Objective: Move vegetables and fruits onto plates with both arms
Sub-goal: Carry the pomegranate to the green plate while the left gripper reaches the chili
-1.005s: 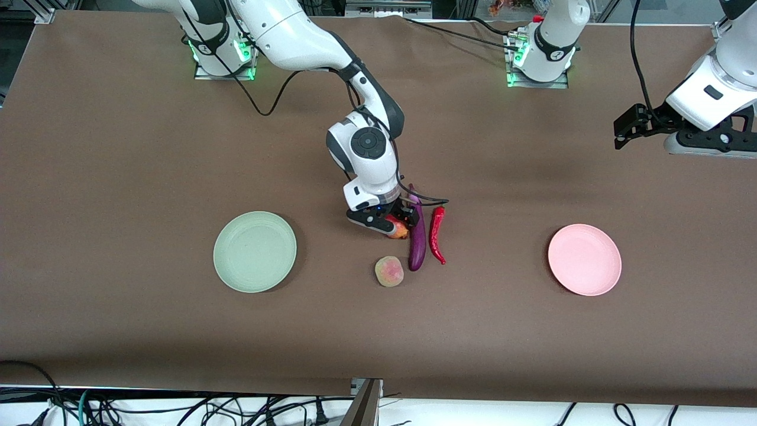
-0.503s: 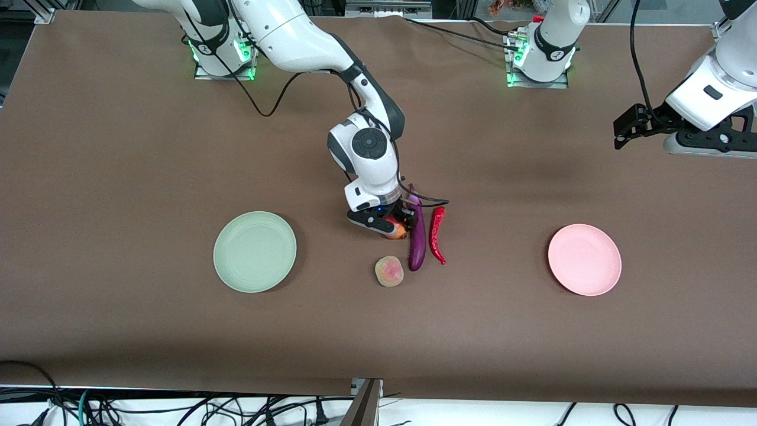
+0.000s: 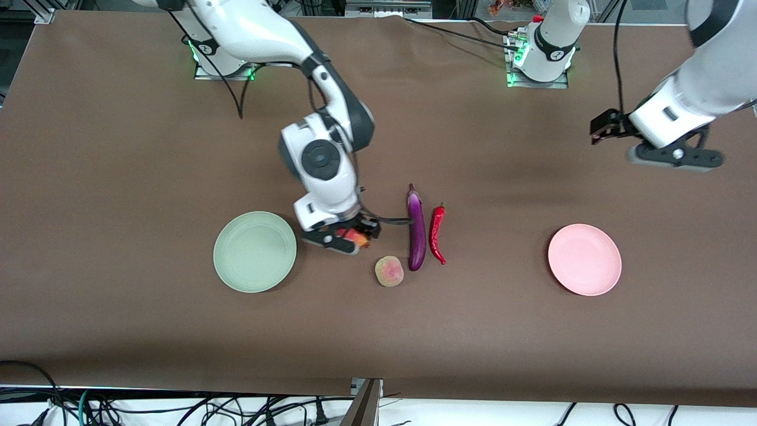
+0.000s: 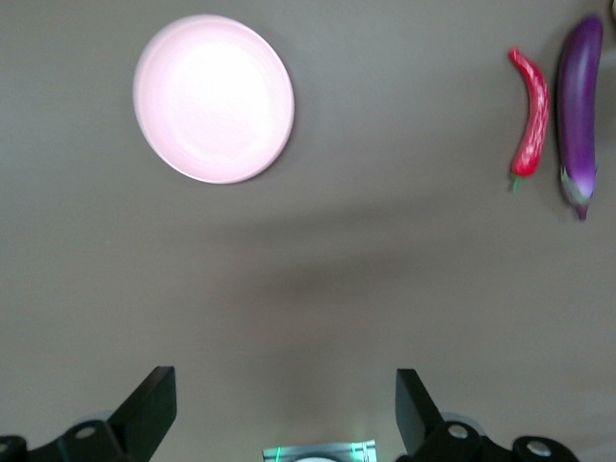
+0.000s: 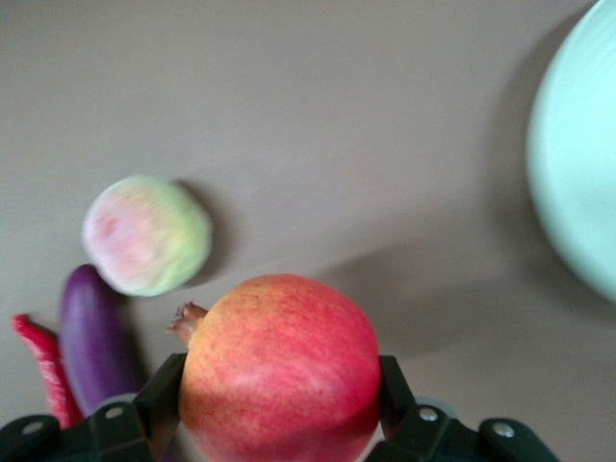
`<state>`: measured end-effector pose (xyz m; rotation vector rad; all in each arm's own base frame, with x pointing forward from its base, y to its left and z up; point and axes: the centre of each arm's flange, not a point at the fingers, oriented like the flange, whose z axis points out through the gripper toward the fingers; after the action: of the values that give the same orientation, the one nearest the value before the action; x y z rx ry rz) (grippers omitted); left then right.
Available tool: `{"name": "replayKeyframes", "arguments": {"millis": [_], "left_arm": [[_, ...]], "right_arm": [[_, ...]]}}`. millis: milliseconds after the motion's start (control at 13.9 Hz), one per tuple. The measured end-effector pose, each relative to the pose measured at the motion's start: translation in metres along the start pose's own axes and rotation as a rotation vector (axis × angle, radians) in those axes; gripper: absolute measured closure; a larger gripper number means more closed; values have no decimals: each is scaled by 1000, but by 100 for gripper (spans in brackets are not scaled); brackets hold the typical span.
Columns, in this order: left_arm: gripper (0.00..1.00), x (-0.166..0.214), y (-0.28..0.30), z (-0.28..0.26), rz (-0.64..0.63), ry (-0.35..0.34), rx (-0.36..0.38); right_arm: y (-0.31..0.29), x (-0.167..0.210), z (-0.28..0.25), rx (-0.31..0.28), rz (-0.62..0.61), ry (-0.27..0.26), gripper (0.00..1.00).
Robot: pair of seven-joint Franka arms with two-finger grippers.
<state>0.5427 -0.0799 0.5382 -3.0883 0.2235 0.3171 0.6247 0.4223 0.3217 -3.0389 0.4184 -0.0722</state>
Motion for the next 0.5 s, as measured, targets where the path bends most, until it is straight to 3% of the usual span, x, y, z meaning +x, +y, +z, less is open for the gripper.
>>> {"name": "replayKeyframes", "arguments": {"millis": [215,503], "left_arm": [[0,42,39,60,74,-65,-18],[0,103,93,139,160,-3,-67]], "right_arm": [[71,58,-30,-26,-114,-61,17],[178,122,-3,-36,-235,-117,17]]}}
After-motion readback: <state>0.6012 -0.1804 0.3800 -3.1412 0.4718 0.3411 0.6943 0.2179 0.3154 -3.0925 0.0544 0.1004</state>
